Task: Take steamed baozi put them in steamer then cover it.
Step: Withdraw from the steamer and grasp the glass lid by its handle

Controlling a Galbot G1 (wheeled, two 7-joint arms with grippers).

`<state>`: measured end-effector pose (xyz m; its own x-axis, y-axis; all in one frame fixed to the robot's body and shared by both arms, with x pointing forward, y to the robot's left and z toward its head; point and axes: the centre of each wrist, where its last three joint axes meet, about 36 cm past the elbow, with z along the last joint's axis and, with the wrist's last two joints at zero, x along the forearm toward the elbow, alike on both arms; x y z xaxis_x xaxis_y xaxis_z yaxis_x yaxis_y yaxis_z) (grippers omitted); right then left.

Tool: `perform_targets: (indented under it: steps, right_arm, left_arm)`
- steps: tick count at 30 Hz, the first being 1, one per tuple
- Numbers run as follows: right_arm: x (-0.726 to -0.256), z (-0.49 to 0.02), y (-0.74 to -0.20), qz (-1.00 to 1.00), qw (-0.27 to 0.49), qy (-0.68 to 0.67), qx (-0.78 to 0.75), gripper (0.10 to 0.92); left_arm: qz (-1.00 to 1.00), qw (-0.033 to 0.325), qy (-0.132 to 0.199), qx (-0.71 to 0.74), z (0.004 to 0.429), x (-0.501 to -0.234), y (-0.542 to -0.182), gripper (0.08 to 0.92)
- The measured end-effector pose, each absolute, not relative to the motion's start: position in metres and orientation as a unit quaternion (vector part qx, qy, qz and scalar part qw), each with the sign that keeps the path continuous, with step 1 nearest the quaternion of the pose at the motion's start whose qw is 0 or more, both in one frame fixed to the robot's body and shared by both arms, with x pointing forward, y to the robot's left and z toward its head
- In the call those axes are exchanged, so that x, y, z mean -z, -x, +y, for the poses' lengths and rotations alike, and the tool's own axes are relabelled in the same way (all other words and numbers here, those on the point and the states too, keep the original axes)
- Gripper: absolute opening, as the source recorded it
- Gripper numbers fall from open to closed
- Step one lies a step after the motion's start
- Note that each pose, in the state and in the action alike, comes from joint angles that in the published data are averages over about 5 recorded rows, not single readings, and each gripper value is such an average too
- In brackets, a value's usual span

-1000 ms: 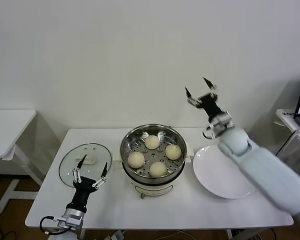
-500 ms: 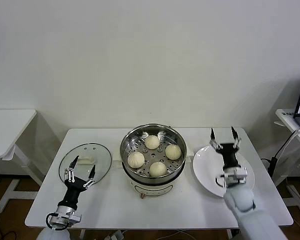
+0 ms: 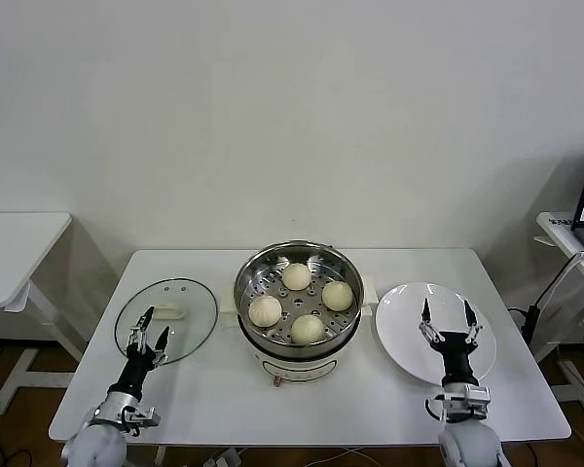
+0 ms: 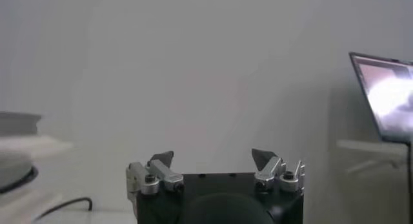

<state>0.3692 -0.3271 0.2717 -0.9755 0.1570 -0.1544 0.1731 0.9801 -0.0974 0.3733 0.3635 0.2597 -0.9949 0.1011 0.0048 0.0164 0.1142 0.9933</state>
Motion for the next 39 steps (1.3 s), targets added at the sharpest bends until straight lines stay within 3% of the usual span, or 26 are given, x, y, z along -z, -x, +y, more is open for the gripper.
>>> perform_targets:
  steps: [22,39]
  right_arm:
    - [-0.251,-0.327,-0.339,0.992,0.046,-0.1,0.056,0.823]
    - [-0.247,-0.325,-0.338,0.992,0.043,-0.104,0.057,0.823]
  left_arm:
    - [0.664,0.007,-0.033,-0.747,0.379,-0.249,-0.438,0.823]
    - [0.66,0.004,-0.03,-0.751,0.375,-0.25,-0.469,0.822]
